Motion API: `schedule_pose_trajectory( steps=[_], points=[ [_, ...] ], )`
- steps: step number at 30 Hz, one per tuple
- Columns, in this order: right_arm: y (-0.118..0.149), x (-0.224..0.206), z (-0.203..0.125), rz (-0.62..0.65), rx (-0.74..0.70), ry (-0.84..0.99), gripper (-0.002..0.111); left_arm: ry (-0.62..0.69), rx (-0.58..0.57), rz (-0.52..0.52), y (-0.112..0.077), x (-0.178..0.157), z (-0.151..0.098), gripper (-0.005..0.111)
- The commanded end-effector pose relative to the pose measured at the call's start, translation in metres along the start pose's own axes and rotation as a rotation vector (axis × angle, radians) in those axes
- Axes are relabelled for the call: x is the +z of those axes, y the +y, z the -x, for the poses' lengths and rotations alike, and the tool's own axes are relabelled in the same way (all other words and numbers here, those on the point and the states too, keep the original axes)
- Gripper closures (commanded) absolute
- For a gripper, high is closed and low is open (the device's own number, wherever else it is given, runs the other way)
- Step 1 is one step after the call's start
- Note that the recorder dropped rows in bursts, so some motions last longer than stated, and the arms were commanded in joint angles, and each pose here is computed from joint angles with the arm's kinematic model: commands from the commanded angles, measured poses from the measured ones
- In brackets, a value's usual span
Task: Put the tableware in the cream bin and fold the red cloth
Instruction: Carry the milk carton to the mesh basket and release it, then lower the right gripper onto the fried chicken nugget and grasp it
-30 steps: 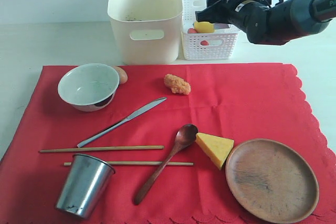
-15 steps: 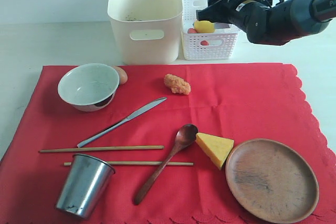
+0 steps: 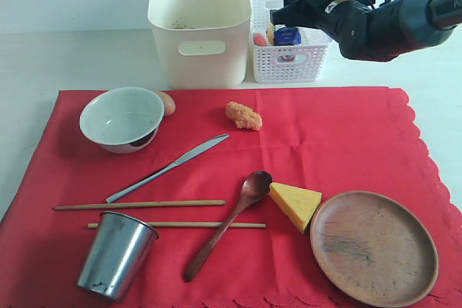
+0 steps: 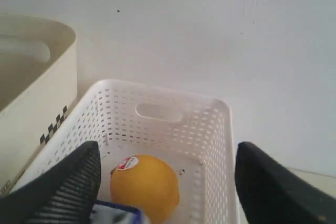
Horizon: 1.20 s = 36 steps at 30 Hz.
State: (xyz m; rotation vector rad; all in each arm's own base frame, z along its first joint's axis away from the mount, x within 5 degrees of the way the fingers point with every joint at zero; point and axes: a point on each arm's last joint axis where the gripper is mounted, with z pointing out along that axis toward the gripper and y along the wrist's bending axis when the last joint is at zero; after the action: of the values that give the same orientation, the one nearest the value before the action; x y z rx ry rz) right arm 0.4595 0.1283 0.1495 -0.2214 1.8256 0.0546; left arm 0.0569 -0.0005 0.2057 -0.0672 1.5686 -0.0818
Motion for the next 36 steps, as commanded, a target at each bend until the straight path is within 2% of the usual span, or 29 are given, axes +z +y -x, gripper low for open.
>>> schedule_pose_trajectory(
  steps=[1,11,13,16,20,22,23,26,30,36],
  points=[
    [-0.001,-0.005,0.014,0.008,0.002,-0.008,0.039,-0.006,-0.004,-0.001,0.0,0.0,0.0,0.104],
    [-0.001,-0.047,0.068,0.105,0.015,0.14,0.039,-0.006,-0.004,-0.001,0.0,0.0,0.0,0.104],
    [-0.001,-0.063,0.086,0.13,0.015,0.163,0.044,-0.006,-0.004,-0.001,0.0,0.0,0.0,0.104],
    [-0.002,-0.08,0.103,0.153,-0.004,0.176,0.058,-0.006,-0.004,-0.001,0.0,0.0,0.0,0.104],
    [-0.002,-0.111,0.121,0.225,-0.093,0.264,0.094,-0.006,-0.004,-0.001,0.0,0.0,0.0,0.104],
    [0.004,-0.116,0.119,0.261,-0.13,0.309,0.106,-0.006,-0.004,-0.001,0.0,0.0,0.0,0.104],
    [0.008,-0.118,0.117,0.281,-0.14,0.337,0.108,-0.006,-0.004,-0.001,0.0,0.0,0.0,0.104],
    [0.034,-0.117,0.099,0.382,-0.233,0.433,0.108,-0.006,-0.004,-0.001,0.0,0.0,0.0,0.104],
    [0.061,-0.108,0.077,0.441,-0.251,0.489,0.108,-0.006,-0.004,-0.001,0.0,0.0,0.0,0.104],
    [0.078,-0.09,0.039,0.468,-0.251,0.592,0.108,-0.006,-0.004,-0.001,0.0,0.0,0.0,0.104]
  ],
)
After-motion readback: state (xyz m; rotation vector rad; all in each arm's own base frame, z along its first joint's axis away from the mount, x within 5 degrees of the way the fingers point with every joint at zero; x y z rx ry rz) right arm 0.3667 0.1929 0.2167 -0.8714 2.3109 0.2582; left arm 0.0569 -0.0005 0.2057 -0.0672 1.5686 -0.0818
